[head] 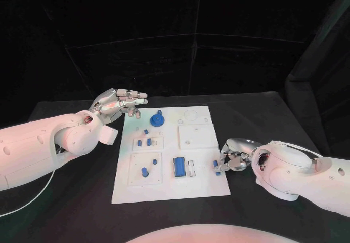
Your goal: Assemble the parts on the task board
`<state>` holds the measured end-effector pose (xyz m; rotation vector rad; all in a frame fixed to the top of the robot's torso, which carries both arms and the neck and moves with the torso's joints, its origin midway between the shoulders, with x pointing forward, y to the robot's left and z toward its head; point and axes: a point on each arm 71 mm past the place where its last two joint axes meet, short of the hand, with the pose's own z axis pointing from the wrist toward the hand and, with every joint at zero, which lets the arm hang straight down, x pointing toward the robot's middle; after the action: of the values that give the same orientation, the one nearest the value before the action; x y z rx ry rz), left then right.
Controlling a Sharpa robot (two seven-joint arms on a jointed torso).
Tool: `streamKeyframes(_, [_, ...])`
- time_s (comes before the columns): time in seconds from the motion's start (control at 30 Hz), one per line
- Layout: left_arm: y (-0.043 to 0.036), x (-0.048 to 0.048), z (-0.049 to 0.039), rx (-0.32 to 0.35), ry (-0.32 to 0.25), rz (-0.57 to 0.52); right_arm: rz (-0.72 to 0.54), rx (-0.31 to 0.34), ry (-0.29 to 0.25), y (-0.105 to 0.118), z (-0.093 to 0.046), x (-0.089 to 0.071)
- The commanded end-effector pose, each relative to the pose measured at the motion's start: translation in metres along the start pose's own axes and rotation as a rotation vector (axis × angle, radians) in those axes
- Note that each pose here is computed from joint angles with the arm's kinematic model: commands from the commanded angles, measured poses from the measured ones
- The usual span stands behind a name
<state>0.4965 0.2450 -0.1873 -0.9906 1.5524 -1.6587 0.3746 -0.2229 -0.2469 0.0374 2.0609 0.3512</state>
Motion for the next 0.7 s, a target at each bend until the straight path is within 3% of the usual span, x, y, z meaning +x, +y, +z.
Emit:
streamKeyframes(0.03, [-0.0016,0.0012,0.0003,0.013,0.013,-0.008,-0.044,0.002,-0.016,0.003,0.001,0.001])
streamKeyframes(0.3, [-0.0015,0.0004,-0.0001,0.012,0.012,-0.008,-0.100,-0.022,-0.024,0.015,0.006,0.004])
streamKeyframes(0.5, [-0.0016,0.0004,-0.0005,0.013,0.012,-0.008,-0.202,-0.029,0.020,0.022,0.010,0.010])
streamKeyframes(0.7, [-0.0016,0.0004,-0.0007,0.012,0.013,-0.008,-0.276,-0.026,0.026,0.026,0.013,0.012])
